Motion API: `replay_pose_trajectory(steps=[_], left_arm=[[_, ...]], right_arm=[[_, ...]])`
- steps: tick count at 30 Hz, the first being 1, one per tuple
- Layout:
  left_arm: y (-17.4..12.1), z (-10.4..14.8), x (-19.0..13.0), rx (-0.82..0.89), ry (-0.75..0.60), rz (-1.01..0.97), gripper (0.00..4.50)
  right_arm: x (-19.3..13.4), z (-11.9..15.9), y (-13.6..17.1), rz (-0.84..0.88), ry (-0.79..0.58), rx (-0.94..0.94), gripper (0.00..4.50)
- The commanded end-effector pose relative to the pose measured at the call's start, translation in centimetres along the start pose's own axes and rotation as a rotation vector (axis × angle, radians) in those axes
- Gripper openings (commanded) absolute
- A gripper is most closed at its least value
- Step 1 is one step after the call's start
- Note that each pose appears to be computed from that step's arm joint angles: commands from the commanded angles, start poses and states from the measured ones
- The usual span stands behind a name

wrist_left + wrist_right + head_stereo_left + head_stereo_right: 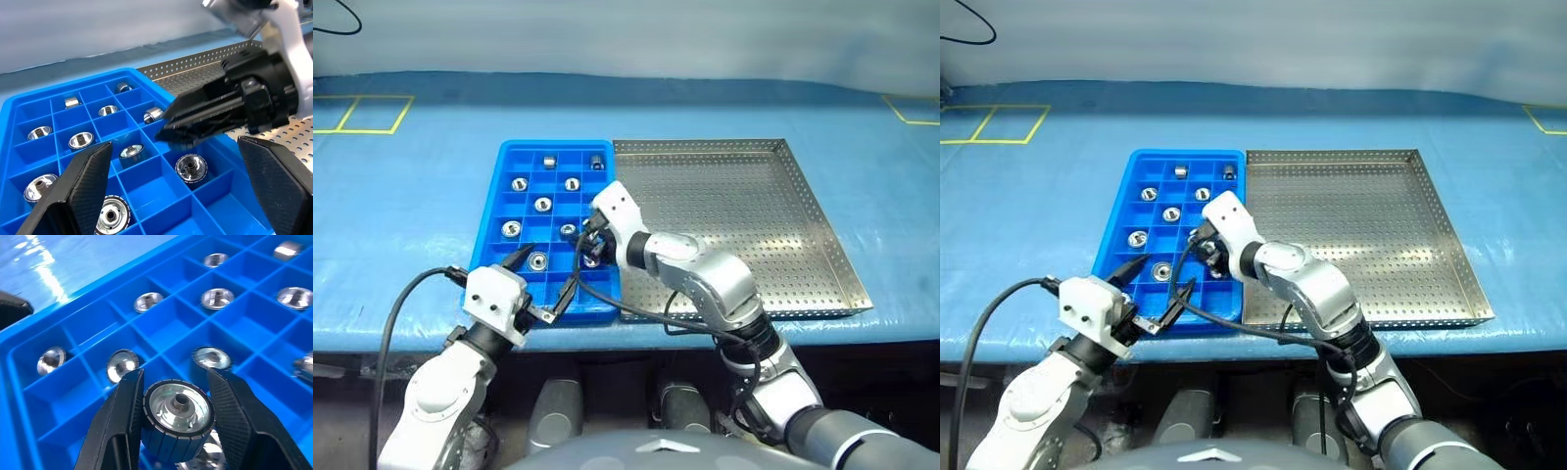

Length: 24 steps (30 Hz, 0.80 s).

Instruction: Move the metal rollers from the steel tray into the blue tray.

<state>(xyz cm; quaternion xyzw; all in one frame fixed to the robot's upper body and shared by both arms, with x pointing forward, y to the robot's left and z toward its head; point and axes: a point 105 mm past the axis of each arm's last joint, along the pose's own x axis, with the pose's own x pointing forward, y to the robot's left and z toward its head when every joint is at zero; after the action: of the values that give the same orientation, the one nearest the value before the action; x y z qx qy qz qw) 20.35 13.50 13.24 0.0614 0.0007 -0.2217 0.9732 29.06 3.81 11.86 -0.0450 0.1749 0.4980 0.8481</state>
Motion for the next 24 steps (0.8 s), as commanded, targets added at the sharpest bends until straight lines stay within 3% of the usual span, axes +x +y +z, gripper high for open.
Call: replay_pose_trajectory(steps=[1,9,14,16,21,24], left_arm=[[0.0,1.7,-0.7,0.026,-0.058,0.023,4.50],[-0.1,1.3,-1.0,0.017,-0.037,0.041,4.50],[-0.3,1.1,-0.7,0.008,-0.033,0.033,4.50],[-0.4,1.0,-0.4,0.006,-0.036,0.027,4.50],[-0.7,1.1,0.5,-0.001,-0.054,-0.018,4.50],[-0.8,1.2,1.1,-0.002,-0.066,-0.045,4.50]], right_arm=[[0.0,-0.1,2.7,0.140,0.000,-0.023,1.71],[0.7,-2.1,4.2,0.219,0.062,0.014,1.71],[1.2,-3.6,3.6,0.180,0.099,0.014,1.71],[1.4,-4.0,2.7,0.135,0.101,0.033,2.43],[0.9,-3.7,1.4,0.074,0.078,0.045,3.52],[0.0,-2.8,0.8,0.046,0.039,0.032,4.42]])
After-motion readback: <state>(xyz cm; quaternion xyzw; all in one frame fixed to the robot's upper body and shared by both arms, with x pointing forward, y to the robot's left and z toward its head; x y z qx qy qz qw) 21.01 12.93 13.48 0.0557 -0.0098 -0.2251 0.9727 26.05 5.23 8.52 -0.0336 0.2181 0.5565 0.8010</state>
